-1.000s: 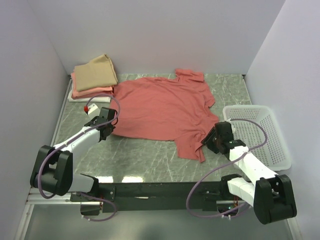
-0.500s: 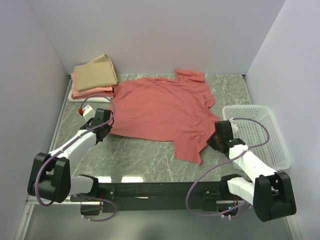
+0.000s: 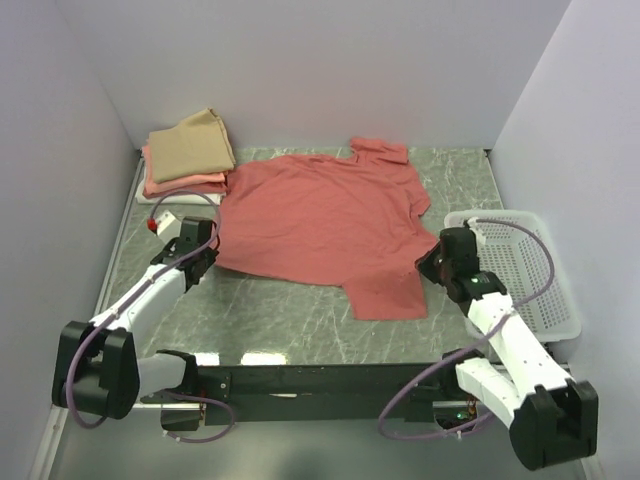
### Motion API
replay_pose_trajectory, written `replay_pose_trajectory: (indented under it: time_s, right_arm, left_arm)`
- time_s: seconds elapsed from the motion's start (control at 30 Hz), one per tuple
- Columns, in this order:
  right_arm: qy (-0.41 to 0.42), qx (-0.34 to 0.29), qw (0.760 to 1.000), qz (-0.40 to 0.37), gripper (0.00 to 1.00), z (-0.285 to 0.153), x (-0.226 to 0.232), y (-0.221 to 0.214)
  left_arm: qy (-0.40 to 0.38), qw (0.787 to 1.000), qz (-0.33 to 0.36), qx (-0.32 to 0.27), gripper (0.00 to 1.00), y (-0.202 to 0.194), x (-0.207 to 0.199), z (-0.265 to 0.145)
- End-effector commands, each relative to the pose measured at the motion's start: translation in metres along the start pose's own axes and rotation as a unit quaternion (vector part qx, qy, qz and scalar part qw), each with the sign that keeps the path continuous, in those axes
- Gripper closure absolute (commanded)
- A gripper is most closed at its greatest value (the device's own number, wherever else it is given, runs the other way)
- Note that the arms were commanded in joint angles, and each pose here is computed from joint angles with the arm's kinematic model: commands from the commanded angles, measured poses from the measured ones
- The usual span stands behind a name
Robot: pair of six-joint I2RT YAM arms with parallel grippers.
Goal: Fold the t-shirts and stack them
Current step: Flatten the tshirt out
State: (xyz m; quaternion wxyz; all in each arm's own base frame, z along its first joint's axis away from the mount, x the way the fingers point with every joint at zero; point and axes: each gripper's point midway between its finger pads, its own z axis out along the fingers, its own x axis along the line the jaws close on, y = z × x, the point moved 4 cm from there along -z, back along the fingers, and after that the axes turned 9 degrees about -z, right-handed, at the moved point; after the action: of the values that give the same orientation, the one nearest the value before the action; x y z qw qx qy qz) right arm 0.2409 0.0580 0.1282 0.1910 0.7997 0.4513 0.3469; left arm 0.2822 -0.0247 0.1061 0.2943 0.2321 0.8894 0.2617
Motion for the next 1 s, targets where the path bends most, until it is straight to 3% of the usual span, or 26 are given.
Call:
replay_pose_trajectory:
  time_s: [0.0, 0.2, 0.4, 0.6, 0.7, 0.8, 0.97]
  right_arm:
    - [0.039, -0.047, 0.998, -0.003, 1.0, -0.032, 0.02, 0.033]
    - [0.053, -0.112, 0.992, -0.009, 1.0, -0.086, 0.032, 0.073]
    - [0.096, -0.218, 0.971, -0.006, 1.0, -0.171, 0.046, 0.121]
    - [0.158, -0.328, 0.931, -0.015, 1.0, -0.282, 0.063, 0.169]
    - [0.202, -0.395, 0.896, -0.012, 1.0, -0.353, 0.068, 0.188]
    - [0.227, -0.43, 0.874, -0.012, 1.0, -0.391, 0.071, 0.197]
    - [0.244, -0.44, 0.864, -0.018, 1.0, -0.397, 0.085, 0.21]
  left_arm:
    - [-0.043, 0.998, -0.032, -0.011, 0.99, 0.022, -0.025, -0.018]
    - [-0.082, 0.995, -0.051, -0.027, 0.99, 0.052, -0.049, -0.05]
    - [-0.171, 0.978, -0.085, -0.082, 0.99, 0.111, -0.077, -0.122]
    - [-0.271, 0.945, -0.119, -0.141, 0.99, 0.179, -0.099, -0.223]
    - [-0.317, 0.924, -0.135, -0.165, 0.99, 0.206, -0.103, -0.27]
    - [-0.352, 0.906, -0.142, -0.187, 0.99, 0.227, -0.108, -0.305]
    - [-0.368, 0.894, -0.138, -0.212, 0.99, 0.25, -0.126, -0.322]
